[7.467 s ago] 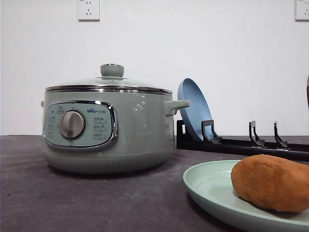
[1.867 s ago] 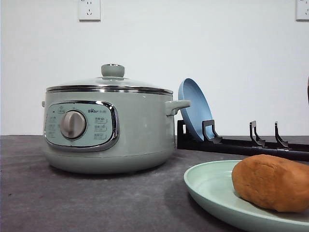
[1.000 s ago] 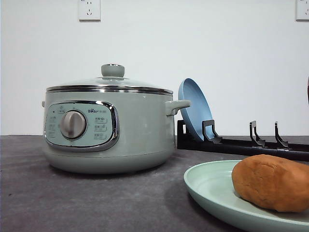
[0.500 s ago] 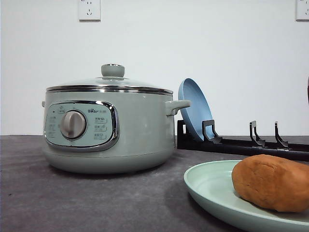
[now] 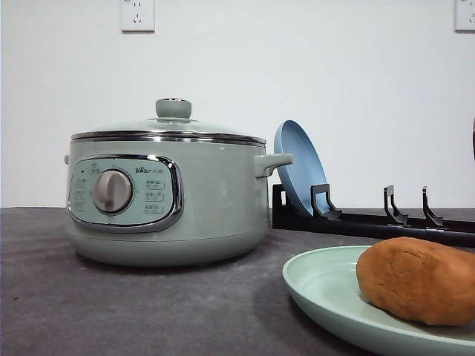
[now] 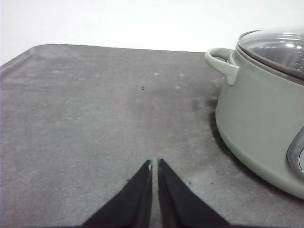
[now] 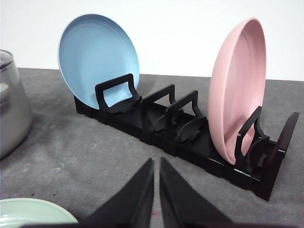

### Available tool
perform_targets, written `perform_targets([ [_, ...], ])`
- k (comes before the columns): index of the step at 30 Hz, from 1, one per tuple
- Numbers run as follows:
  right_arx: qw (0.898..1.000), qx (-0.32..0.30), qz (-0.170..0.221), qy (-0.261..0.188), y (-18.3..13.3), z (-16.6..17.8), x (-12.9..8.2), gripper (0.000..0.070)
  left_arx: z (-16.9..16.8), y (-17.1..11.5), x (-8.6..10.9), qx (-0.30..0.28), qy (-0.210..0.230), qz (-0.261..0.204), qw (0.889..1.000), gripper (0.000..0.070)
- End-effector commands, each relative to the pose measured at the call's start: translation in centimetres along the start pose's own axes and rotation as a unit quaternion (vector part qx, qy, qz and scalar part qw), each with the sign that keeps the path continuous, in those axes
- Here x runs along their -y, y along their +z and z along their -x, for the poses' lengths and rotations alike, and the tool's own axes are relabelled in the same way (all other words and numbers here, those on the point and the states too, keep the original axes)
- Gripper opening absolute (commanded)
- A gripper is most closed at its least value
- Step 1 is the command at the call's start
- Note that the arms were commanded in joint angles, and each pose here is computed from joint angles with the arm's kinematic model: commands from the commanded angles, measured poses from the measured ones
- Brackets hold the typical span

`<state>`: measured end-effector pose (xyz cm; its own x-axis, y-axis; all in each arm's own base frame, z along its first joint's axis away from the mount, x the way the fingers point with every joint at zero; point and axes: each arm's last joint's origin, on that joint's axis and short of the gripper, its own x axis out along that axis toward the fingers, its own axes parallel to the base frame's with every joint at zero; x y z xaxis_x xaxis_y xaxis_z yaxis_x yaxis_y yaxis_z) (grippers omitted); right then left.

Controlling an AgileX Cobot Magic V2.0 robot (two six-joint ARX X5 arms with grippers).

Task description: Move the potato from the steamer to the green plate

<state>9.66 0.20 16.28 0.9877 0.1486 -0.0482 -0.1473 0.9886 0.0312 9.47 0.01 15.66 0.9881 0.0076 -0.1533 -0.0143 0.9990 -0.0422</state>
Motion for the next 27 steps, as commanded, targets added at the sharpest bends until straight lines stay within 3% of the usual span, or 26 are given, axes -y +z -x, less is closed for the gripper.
perform_targets([
  [1,1.0,0.006,0.005,0.001,0.0,-0.02,-0.01,0.0009,-0.2,-0.72,-0.03,-0.013,0.002,0.001,1.0,0.0016],
  [27,1.0,0.006,0.005,0.001,0.0,-0.02,-0.01,0.0009,-0.2,-0.72,-0.03,-0.013,0.002,0.001,1.0,0.0016],
])
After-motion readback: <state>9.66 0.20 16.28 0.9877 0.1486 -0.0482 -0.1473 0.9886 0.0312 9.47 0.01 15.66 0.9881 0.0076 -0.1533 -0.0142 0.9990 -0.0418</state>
